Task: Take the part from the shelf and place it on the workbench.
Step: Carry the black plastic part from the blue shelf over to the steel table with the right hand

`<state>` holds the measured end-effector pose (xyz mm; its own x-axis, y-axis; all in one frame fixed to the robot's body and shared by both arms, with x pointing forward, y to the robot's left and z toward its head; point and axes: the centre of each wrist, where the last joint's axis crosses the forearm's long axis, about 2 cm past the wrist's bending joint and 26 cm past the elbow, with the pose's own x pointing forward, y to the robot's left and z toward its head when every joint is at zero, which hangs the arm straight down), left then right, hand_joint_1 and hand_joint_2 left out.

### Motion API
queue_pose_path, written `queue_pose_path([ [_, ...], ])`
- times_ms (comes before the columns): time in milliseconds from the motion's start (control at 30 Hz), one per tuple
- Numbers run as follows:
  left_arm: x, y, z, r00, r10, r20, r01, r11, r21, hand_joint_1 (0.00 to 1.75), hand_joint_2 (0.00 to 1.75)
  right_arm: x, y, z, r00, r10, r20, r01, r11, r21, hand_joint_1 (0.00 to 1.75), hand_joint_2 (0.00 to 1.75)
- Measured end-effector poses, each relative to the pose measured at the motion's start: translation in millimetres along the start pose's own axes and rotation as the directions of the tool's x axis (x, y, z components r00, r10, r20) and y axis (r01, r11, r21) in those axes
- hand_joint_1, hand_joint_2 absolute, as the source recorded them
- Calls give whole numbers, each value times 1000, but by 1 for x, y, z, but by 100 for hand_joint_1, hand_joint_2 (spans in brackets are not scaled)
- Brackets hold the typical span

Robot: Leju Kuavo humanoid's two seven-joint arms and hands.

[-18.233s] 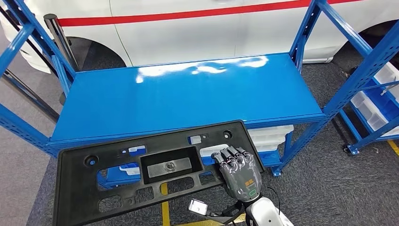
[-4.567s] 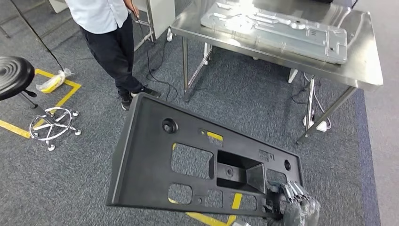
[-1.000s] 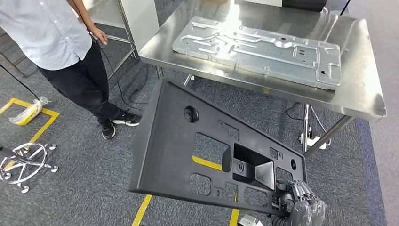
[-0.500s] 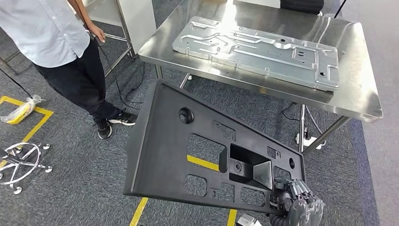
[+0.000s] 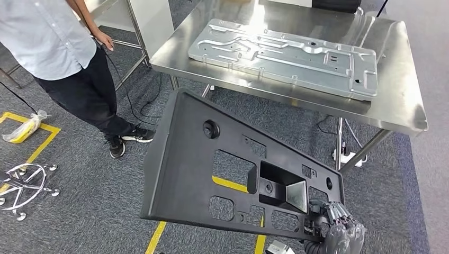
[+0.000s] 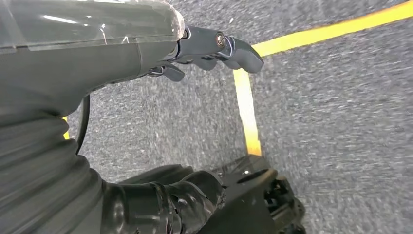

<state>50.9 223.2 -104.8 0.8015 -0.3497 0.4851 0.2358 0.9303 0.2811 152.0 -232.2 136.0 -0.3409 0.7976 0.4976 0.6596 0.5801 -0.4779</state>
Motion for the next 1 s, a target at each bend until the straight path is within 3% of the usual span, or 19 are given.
queue_pose_path([
  [633,-4,1,1,1000,-2,-8,2,1000,0,0,175,1,2,1,1000,3,3,-4,1000,29,166,175],
  [1000,-1,0,1,1000,-6,-4,6,1000,-4,0,175,2,3,3,996,0,94,-4,999,51,166,175],
])
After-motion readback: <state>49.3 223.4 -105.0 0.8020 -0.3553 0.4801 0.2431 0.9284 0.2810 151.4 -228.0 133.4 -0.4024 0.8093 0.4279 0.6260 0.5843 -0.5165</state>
